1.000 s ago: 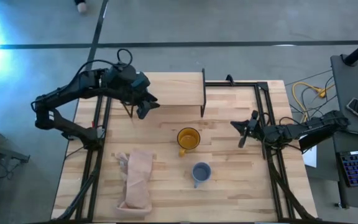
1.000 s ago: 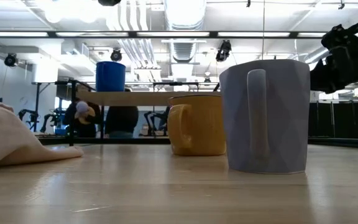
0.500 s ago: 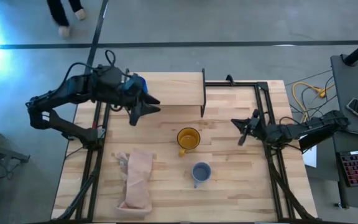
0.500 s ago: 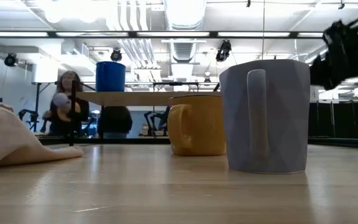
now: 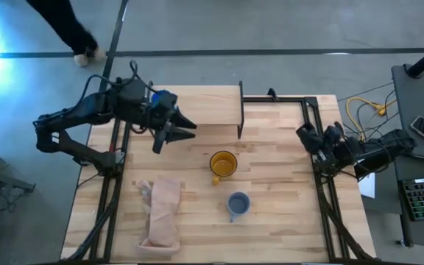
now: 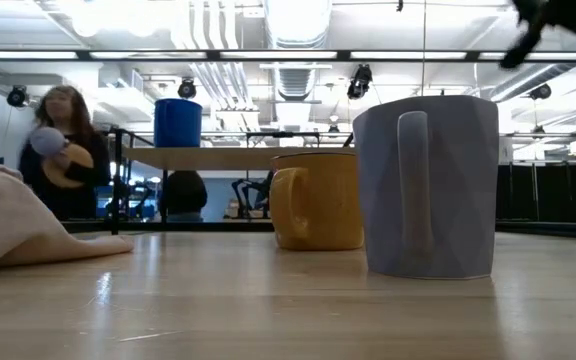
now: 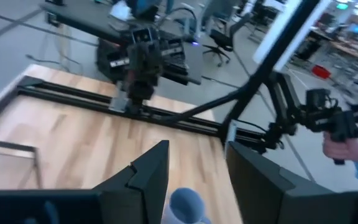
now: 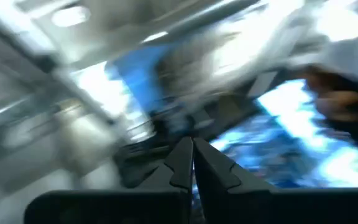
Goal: Stack small to large cups/mugs on shelf
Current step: Put the light blue mug on the shelf
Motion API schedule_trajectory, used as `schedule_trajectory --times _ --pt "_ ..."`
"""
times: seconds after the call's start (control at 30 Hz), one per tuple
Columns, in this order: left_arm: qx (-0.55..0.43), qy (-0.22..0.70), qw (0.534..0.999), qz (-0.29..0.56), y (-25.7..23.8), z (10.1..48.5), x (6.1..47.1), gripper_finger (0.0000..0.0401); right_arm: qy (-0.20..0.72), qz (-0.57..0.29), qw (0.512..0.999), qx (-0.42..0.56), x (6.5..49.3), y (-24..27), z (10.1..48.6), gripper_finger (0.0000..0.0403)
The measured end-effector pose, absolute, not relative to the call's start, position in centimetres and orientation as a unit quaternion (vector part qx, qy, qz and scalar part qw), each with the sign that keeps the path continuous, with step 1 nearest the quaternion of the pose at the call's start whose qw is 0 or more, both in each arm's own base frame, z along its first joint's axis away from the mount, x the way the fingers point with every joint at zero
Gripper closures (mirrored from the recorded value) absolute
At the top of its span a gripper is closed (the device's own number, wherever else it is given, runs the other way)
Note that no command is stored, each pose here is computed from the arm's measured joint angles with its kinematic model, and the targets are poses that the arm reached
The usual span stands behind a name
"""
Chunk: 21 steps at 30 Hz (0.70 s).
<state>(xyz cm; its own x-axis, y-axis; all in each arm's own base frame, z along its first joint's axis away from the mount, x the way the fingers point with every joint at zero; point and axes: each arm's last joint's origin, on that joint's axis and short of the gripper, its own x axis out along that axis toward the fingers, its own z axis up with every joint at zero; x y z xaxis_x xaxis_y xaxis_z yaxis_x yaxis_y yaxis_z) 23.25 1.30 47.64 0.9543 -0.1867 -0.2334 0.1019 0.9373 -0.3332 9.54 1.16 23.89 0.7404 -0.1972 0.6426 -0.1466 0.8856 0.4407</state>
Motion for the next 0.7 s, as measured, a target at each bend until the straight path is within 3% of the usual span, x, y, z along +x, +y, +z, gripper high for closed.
schedule_trajectory --times 0.07,0.37,0.57,0.7 --pt "-0.17 0.134 0.972 -0.092 1.2 46.7 23.8 0.0255 -0.358 0.01 0.905 0.228 10.2 1.5 25.4 0.0394" --pt "-0.197 0.113 0.968 -0.108 1.1 44.3 23.7 0.0255 -0.295 -0.046 0.947 0.116 18.0 2.9 34.4 0.0394" --pt "-0.206 0.105 0.967 -0.103 0.9 44.1 21.0 0.0255 -0.011 -0.156 0.978 0.139 22.7 3.3 35.9 0.0394" --pt "-0.217 0.092 0.968 -0.087 0.9 43.9 19.0 0.0255 0.07 -0.177 0.96 0.205 24.6 3.7 38.0 0.0394"
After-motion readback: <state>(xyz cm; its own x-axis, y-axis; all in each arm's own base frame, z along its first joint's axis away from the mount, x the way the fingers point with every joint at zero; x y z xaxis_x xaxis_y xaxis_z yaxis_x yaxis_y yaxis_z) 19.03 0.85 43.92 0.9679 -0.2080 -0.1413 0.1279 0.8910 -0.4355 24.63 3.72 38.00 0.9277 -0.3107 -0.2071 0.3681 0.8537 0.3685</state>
